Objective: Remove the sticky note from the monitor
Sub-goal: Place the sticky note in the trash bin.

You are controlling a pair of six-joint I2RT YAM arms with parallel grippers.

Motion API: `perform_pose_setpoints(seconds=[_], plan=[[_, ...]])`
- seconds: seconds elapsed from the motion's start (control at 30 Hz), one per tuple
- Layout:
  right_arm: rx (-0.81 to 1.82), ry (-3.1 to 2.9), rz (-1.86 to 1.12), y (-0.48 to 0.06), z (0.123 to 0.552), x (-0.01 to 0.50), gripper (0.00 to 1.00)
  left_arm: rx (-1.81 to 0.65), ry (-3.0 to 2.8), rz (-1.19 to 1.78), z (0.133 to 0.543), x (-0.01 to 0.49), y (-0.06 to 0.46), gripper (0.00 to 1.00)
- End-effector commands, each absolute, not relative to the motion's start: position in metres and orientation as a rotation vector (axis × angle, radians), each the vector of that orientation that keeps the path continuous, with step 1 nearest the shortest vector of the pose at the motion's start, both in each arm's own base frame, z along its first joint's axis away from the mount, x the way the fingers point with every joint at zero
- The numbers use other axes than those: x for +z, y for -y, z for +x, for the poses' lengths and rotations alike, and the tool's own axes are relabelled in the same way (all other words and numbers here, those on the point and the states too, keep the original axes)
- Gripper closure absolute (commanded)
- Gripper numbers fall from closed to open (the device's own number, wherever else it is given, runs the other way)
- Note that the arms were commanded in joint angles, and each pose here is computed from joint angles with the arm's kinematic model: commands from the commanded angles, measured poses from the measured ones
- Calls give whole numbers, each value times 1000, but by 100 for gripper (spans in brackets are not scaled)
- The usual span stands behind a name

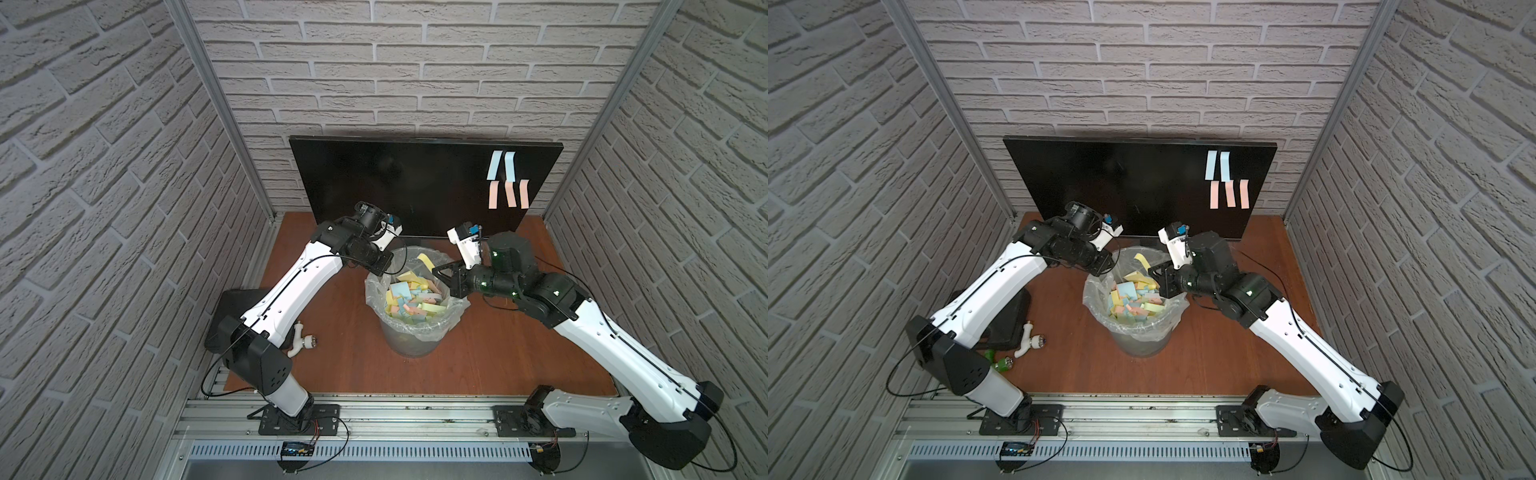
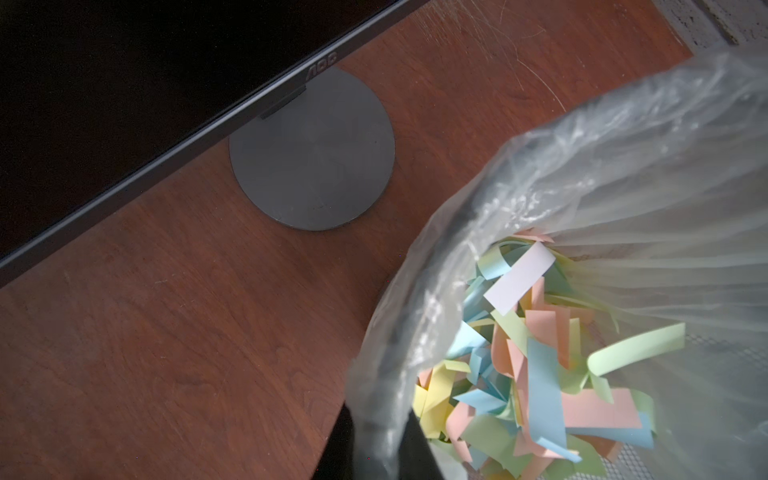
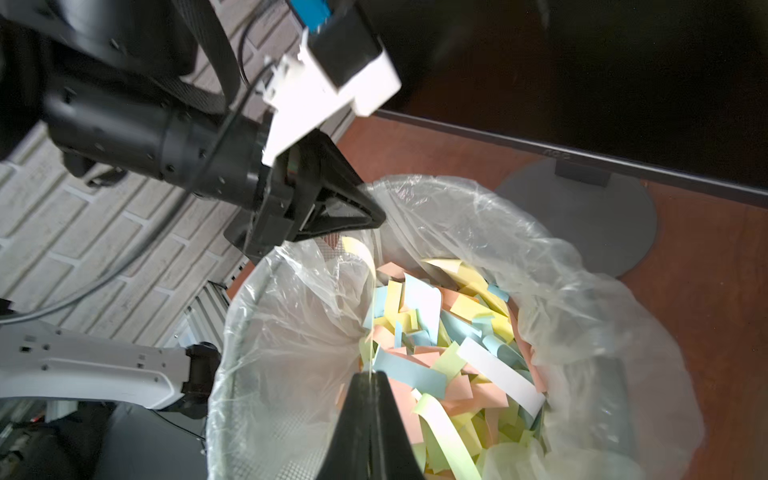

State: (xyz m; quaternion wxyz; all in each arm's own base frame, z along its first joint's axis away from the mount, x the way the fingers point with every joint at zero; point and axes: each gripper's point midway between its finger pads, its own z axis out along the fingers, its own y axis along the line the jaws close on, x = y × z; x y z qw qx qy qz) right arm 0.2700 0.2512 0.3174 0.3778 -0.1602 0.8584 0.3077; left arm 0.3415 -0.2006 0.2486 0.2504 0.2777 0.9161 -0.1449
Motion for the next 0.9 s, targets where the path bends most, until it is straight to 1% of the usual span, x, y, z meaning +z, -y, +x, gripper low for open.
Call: perform_pose_setpoints(seconds=[0.0, 0.2, 0.27, 0.33, 0.5, 0.57, 0.87], plan=[[639, -2201, -485, -259, 277, 304, 97, -407, -2463, 786, 341, 255, 203, 83], [539, -2254, -579, -281, 277, 279, 97, -404, -2461, 784, 342, 257, 203, 83], [524, -2255, -581, -283, 278, 277, 93, -405, -2460, 784, 341, 257, 203, 83], [524, -2254, -582, -284, 278, 276, 87, -402, -2461, 784, 342, 257, 203, 83], [532, -2250, -579, -286, 278, 278, 60, -404, -2463, 785, 341, 255, 203, 83], [543, -2240, -573, -287, 278, 282, 58, -405, -2464, 786, 341, 255, 203, 83], [602, -2157, -530, -283, 274, 317, 54, -406, -2465, 787, 341, 255, 203, 83]])
